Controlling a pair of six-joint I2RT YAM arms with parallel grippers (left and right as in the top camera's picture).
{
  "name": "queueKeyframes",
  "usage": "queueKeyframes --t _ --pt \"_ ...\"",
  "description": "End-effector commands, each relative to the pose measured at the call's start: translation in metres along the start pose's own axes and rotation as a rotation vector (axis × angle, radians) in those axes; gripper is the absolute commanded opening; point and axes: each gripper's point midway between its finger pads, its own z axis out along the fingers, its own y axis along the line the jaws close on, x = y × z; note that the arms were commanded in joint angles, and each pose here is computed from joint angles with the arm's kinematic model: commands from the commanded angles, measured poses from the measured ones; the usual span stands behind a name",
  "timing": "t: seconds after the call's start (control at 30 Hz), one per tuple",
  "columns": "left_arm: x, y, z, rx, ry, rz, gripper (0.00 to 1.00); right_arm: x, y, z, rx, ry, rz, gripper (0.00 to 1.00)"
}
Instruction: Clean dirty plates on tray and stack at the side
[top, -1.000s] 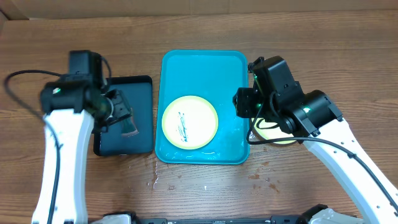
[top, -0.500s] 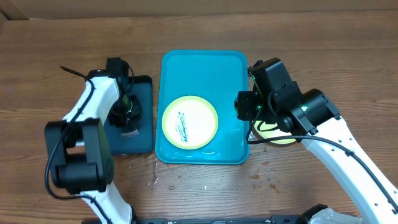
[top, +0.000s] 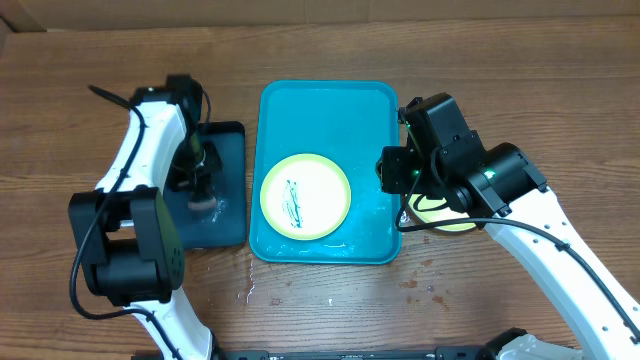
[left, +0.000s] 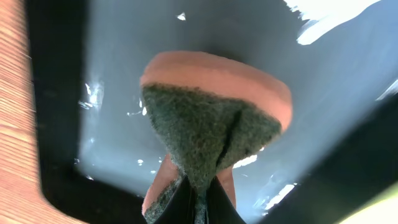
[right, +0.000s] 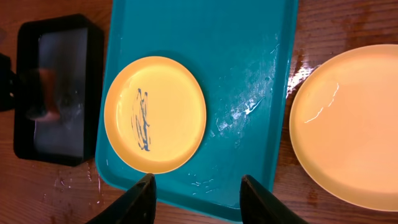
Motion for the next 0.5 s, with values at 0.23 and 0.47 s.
queueKeyframes --t 0.23,0.47 --pt "-0.001 0.005 0.041 -0.06 -0.047 0.001 0.04 0.0 0.001 0.0 -0.004 -0.003 -0.009 0.45" --pt "0.015 0.009 0.072 -0.082 0.007 0.018 0.04 -0.001 -0.001 0.001 0.01 -0.011 -0.005 0.45"
